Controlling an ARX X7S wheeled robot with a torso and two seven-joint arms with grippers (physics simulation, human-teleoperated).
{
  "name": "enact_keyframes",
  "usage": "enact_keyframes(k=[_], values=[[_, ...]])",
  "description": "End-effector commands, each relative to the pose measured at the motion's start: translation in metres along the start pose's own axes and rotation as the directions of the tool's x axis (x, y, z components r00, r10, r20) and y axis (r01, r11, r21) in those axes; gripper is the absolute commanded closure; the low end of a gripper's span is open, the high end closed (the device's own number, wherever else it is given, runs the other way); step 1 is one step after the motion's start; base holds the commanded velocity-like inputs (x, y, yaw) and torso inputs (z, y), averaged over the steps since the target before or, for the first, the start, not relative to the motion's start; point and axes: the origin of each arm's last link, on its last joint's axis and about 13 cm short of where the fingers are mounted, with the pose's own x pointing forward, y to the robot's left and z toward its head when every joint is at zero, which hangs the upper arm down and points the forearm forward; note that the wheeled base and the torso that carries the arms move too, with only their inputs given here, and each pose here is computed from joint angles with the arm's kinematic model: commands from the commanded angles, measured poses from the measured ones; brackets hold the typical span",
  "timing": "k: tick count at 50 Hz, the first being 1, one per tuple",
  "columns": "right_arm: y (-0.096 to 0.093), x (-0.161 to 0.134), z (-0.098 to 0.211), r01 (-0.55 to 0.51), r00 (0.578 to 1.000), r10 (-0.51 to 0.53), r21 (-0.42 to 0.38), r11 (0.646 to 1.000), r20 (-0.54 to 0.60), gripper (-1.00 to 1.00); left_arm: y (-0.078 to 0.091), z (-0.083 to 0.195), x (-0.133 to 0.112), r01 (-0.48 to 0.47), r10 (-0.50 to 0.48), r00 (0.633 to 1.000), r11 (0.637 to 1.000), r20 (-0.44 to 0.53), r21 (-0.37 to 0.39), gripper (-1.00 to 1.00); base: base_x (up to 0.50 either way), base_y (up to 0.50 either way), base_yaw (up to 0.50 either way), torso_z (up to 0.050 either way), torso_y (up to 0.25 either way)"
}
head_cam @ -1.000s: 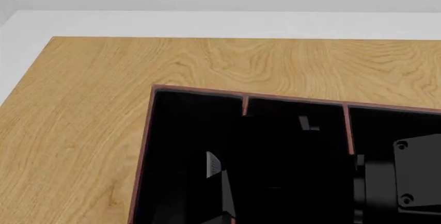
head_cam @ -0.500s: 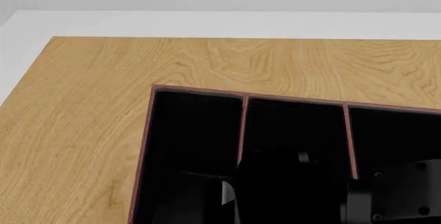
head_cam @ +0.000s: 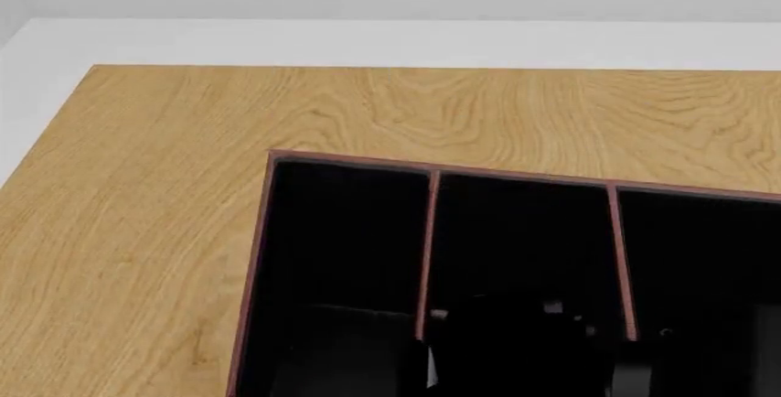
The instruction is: Pick up the book and place it in the front compartment of the caddy.
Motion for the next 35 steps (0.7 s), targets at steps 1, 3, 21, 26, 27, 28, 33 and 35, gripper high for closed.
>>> enact_keyframes(k=[1,3,21,26,27,28,33,35], values=[[0.0,0.009,-0.001,-0.012,1.0,0.012,0.014,1.0,-0.018,-1.0,-0.001,0.0,0.001,0.004,-0.004,1.0,1.0,-0.002,0.001,-1.0,0.0,0.0,0.0,0.0,0.0],[0.0,0.01,-0.001,-0.017,1.0,0.017,0.014,1.0,-0.017,-1.0,-0.001,0.0,0.001,0.004,-0.004,1.0,1.0,-0.002,0.001,-1.0,0.0,0.0,0.0,0.0,0.0],[0.002,0.003,-0.002,0.005,1.0,-0.005,0.004,1.0,-0.003,1.0,-0.001,0.001,0.002,0.002,-0.002,1.0,1.0,0.002,0.001,-1.0,0.0,0.0,0.0,0.0,0.0],[0.006,-0.009,-0.001,0.036,0.999,-0.036,-0.037,0.999,0.007,1.0,-0.001,0.001,0.002,0.002,-0.002,1.0,1.0,0.005,0.001,-1.0,0.0,0.0,0.0,0.0,0.0],[0.007,-0.01,0.0,0.039,0.999,-0.039,-0.038,0.998,0.013,1.0,-0.001,0.001,0.002,0.002,-0.002,1.0,1.0,0.004,0.001,-1.0,0.0,0.0,0.0,0.0,0.0],[0.008,-0.013,0.0,0.043,0.999,-0.042,-0.042,0.998,0.024,1.0,-0.001,0.001,0.002,0.003,-0.003,1.0,1.0,0.004,0.001,-1.0,0.0,0.0,0.0,0.0,0.0],[0.012,-0.023,0.001,0.07,0.997,-0.067,-0.068,0.995,0.045,1.0,-0.001,0.0,0.001,0.003,-0.003,1.0,1.0,0.003,-0.002,-1.0,0.0,0.0,0.0,0.0,0.0],[0.014,-0.028,0.001,0.08,0.996,-0.076,-0.08,0.994,0.051,1.0,0.0,0.0,0.001,0.001,-0.001,1.0,1.0,0.003,-0.002,-1.0,0.0,0.0,0.0,0.0,0.0]])
